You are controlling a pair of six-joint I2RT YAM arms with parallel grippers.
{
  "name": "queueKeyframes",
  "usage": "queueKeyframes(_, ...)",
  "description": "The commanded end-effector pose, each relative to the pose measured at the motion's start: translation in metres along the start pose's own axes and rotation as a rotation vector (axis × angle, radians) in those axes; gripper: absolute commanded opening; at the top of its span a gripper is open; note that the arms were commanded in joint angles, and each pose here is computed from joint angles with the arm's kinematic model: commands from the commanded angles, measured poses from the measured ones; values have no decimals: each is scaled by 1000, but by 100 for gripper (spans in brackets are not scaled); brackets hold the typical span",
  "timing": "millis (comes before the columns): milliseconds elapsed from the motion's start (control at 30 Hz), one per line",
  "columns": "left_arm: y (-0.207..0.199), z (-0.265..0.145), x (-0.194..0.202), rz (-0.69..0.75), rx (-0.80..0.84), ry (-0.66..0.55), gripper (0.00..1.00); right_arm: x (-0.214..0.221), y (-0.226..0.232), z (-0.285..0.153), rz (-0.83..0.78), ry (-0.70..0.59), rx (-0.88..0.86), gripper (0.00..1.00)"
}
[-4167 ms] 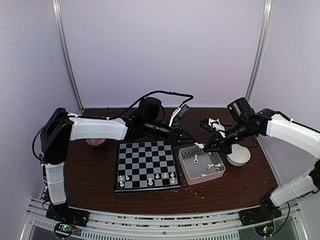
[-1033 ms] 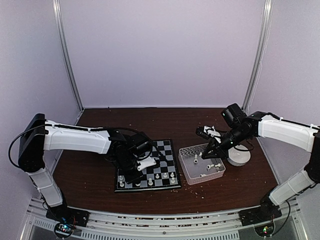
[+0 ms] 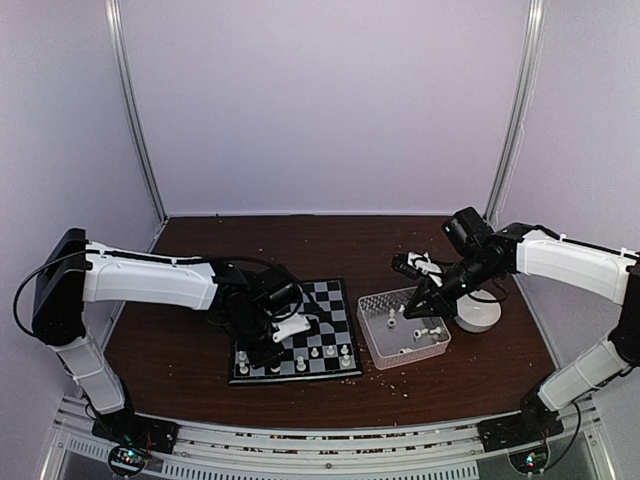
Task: Set up the chess pieces on the board
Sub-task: Place the chess piece on the chessboard.
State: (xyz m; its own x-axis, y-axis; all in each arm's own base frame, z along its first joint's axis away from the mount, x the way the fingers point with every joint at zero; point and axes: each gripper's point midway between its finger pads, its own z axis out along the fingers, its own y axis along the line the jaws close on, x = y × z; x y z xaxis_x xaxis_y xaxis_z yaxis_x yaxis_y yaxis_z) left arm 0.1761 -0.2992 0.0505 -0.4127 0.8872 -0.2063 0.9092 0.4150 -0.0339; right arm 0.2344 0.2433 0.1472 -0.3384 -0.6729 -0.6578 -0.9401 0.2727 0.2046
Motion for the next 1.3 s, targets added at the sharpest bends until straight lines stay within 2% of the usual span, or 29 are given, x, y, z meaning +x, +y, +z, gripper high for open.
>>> queueKeyframes(0,3,5,26,-23,-16,74,0,3,-1,0,8,11,-4,2)
queueKeyframes(233,4,5,25,-22,-18,73,1,2,-1,1,11,11,-12,2)
queueKeyframes(467,3,-2,11,-24,-13,28,26,1,-1,0,8,9,-6,3)
queueKeyframes(633,-2,-45,-9,-24,2,-92,37,-5,4,-7,-7,-5,-12,3)
queueKeyframes(767,6,-109,-37,-6,-61,-254,40,-21,22,-20,-51,-35,-54,2)
queueKeyframes(867,4,-164,-75,71,-90,-520,43,-35,43,-30,-89,-58,-112,3)
queueKeyframes(967,-16,-208,-113,235,-58,-813,43,-47,67,-34,-112,-62,-200,3)
queueKeyframes(1067,-42,-226,-133,426,-15,-1039,42,-58,96,-34,-152,-44,-296,3)
queueKeyframes(1167,-67,-229,-151,617,-3,-1122,42,-71,119,-38,-164,-54,-388,3)
queueKeyframes(1267,-91,-215,-161,784,-42,-1097,42,-80,132,-42,-155,-61,-456,4)
